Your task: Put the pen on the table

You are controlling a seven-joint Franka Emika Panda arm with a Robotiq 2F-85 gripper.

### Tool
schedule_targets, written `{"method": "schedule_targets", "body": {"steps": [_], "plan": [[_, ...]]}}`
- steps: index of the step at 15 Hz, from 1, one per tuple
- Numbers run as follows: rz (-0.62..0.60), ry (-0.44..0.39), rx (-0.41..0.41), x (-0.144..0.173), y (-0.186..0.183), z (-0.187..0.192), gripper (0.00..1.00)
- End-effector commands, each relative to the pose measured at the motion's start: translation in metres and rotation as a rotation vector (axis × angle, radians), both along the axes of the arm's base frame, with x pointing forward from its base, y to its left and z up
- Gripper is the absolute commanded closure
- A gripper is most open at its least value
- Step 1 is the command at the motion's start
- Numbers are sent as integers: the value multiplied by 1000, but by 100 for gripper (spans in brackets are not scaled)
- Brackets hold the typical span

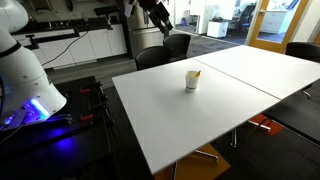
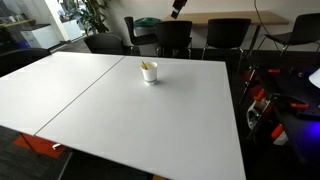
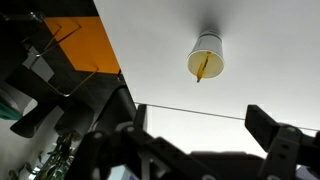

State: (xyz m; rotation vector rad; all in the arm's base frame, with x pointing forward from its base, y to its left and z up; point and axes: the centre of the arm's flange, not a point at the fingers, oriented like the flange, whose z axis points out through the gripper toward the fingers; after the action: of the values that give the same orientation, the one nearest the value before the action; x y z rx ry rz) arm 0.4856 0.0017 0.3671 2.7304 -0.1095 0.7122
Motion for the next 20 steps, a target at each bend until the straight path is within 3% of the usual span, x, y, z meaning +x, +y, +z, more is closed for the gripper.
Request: {"method": "schedule_targets", "body": {"steps": [1, 7, 8, 14, 20], "plan": [[13, -44, 4, 43, -5, -27, 0], [41, -4, 83, 71, -8, -63, 0], [25, 8, 46, 54, -5, -52, 0], [26, 18, 53, 56, -5, -59, 0], [9, 0, 144, 72, -18, -79, 0]]}}
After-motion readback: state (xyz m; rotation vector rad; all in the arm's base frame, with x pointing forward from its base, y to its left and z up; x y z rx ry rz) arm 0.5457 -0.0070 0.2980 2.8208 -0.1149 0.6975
